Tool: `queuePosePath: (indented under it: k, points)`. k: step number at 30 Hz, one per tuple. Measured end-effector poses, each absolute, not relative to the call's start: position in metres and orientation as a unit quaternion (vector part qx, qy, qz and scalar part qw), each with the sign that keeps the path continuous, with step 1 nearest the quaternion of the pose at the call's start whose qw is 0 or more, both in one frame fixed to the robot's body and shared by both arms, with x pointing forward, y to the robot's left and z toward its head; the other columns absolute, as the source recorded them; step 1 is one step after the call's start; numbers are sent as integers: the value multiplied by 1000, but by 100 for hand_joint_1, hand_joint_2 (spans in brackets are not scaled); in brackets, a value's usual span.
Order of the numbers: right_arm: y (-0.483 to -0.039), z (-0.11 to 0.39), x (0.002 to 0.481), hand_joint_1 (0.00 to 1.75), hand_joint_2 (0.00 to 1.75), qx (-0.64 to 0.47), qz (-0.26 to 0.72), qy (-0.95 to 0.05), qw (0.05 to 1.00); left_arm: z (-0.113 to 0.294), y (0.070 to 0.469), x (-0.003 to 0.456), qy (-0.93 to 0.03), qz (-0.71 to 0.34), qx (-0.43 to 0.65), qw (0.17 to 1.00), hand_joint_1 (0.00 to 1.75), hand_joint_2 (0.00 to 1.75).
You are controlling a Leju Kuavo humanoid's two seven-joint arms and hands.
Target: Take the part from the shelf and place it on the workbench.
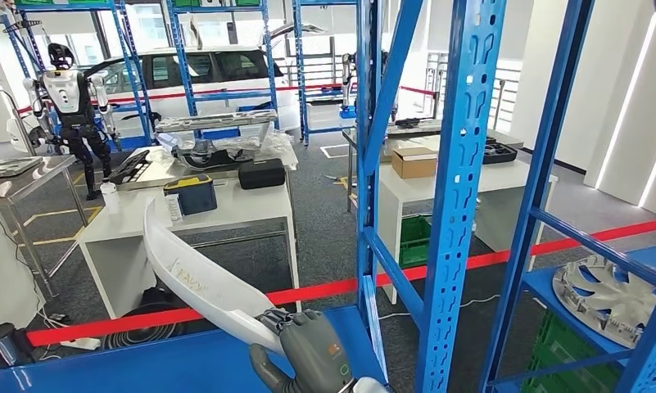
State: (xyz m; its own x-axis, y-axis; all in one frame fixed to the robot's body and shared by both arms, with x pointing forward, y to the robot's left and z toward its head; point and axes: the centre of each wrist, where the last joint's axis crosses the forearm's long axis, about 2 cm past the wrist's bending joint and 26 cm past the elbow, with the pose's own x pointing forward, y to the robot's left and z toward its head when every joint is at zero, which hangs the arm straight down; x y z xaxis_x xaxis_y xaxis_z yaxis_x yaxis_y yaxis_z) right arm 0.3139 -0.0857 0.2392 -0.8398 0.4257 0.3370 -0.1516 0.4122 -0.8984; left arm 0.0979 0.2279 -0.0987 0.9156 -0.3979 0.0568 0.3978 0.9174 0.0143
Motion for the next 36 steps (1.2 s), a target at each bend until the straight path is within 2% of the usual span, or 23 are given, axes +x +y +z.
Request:
queuePosePath:
  k: [13, 27, 36]
  points:
    - [-94, 209, 285, 175, 175, -12, 478, -824, 303, -99, 227, 95, -41, -196, 2, 980, 0, 175]
    - [-88, 204, 266, 175, 175, -3, 494, -812, 312, -101, 225, 86, -26, -208, 7, 978, 0, 175]
    - [-81, 205, 265, 175, 175, 7, 501, -808, 310, -102, 230, 84, -28, -164, 14, 986, 0, 175]
